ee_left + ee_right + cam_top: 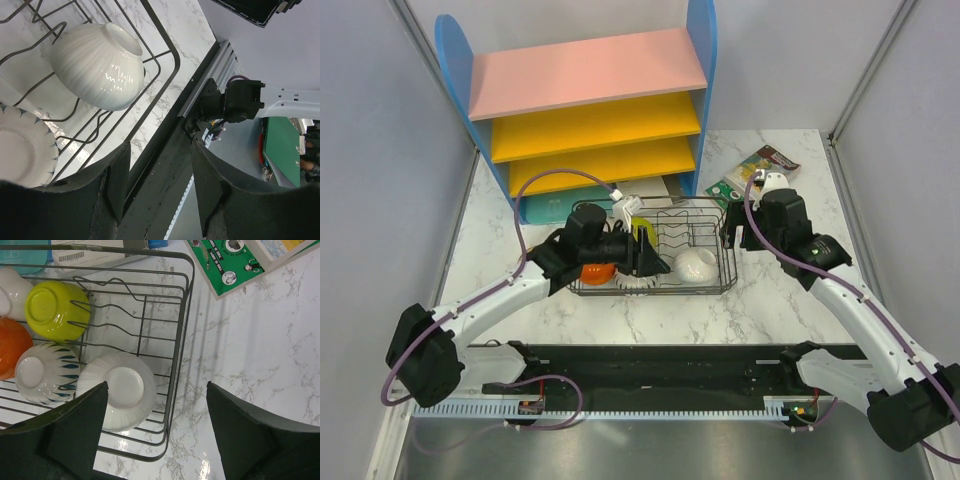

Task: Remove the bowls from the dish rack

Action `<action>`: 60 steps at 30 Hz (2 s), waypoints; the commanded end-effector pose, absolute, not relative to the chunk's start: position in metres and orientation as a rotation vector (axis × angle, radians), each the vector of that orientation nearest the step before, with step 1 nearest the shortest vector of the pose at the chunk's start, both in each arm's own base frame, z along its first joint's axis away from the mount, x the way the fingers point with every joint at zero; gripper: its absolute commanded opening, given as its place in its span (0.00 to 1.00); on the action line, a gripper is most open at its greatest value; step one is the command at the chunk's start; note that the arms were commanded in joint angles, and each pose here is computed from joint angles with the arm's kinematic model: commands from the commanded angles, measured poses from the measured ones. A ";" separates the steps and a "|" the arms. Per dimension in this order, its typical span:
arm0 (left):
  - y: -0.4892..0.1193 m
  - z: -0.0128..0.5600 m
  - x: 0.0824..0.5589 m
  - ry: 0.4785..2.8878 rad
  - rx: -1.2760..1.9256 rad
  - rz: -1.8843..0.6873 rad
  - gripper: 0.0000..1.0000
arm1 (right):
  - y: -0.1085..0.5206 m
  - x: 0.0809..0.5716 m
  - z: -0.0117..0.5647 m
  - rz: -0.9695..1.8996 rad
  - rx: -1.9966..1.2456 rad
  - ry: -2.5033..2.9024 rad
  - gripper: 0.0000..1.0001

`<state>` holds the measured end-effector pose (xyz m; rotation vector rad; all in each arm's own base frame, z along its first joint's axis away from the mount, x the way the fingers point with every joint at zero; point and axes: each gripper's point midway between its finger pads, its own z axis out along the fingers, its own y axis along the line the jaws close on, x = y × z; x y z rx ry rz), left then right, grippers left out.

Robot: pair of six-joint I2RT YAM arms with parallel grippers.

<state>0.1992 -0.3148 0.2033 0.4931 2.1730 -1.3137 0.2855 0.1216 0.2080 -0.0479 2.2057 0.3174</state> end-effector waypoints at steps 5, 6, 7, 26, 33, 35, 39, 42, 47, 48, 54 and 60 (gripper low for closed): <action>-0.332 0.214 0.194 2.128 0.506 -1.396 0.59 | 0.127 0.292 0.217 0.343 -0.049 2.163 0.87; -0.333 0.214 0.194 2.129 0.507 -1.397 0.59 | 0.127 0.291 0.216 0.343 -0.049 2.165 0.88; -0.333 0.212 0.193 2.133 0.506 -1.398 0.59 | 0.127 0.291 0.214 0.346 -0.049 2.168 0.88; -0.340 0.196 0.194 2.219 0.449 -1.415 0.64 | 0.126 0.286 0.210 0.352 -0.047 2.160 0.89; -0.342 0.190 0.197 2.240 0.448 -1.402 0.69 | 0.127 0.287 0.215 0.364 -0.050 2.151 0.89; -0.344 0.191 0.198 2.245 0.455 -1.402 0.69 | 0.126 0.285 0.215 0.365 -0.047 2.146 0.89; -0.347 0.180 0.203 2.291 0.453 -1.372 0.70 | 0.127 0.282 0.208 0.375 -0.054 2.162 0.89; -0.351 0.171 0.208 2.318 0.452 -1.360 0.70 | 0.128 0.281 0.208 0.384 -0.057 2.165 0.89; -0.361 0.167 0.225 2.310 0.486 -1.306 0.70 | 0.131 0.282 0.210 0.394 -0.067 2.163 0.89; -0.362 0.162 0.227 2.329 0.492 -1.288 0.70 | 0.130 0.283 0.211 0.387 -0.071 2.159 0.89; -0.371 0.157 0.246 2.340 0.534 -1.212 0.70 | 0.120 0.283 0.214 0.320 -0.068 2.146 0.91; -0.364 0.141 0.251 2.402 0.558 -1.123 0.70 | 0.113 0.283 0.212 0.277 -0.066 2.150 0.91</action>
